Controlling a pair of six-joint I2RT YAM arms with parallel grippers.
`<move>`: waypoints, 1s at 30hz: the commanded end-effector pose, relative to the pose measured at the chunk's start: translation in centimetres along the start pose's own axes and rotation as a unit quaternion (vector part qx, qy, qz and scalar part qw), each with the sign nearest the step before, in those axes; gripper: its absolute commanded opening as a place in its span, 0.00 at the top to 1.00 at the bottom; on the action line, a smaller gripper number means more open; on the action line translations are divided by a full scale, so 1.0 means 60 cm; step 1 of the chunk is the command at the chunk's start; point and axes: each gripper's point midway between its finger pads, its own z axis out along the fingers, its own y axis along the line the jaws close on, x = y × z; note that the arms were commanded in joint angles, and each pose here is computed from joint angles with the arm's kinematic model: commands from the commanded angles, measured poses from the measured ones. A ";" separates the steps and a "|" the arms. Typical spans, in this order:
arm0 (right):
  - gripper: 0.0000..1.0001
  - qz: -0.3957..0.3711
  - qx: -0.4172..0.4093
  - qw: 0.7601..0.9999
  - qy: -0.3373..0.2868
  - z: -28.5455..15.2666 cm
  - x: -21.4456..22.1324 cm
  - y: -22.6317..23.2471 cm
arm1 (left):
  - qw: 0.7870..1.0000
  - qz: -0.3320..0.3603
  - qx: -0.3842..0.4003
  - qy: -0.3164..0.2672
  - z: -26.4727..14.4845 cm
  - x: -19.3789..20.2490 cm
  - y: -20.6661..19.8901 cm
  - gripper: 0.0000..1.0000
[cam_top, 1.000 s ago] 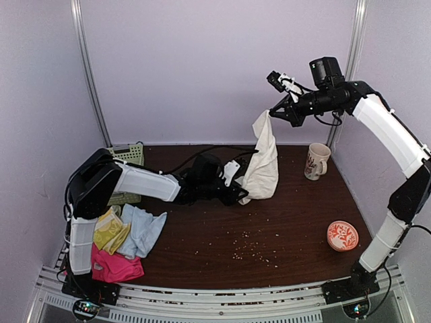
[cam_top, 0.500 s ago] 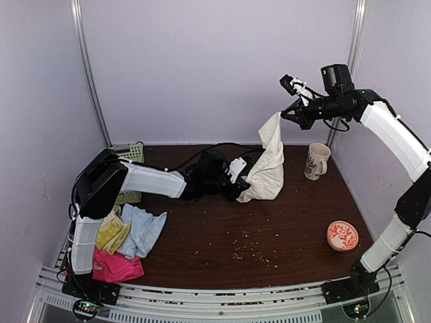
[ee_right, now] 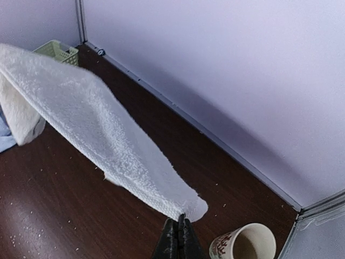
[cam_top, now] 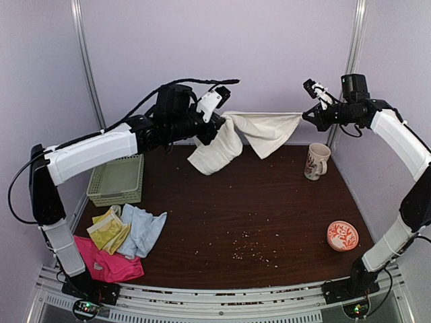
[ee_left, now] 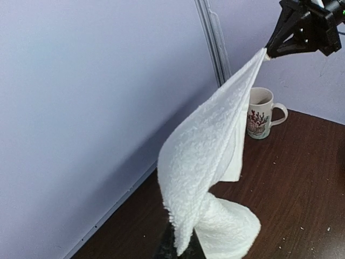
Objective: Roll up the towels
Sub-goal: Pick up the towel from the center of the board.
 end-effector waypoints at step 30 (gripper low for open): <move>0.48 -0.195 -0.260 0.852 0.410 -0.085 0.506 0.226 | 0.925 -0.205 0.126 0.293 -0.086 0.410 -0.075 0.48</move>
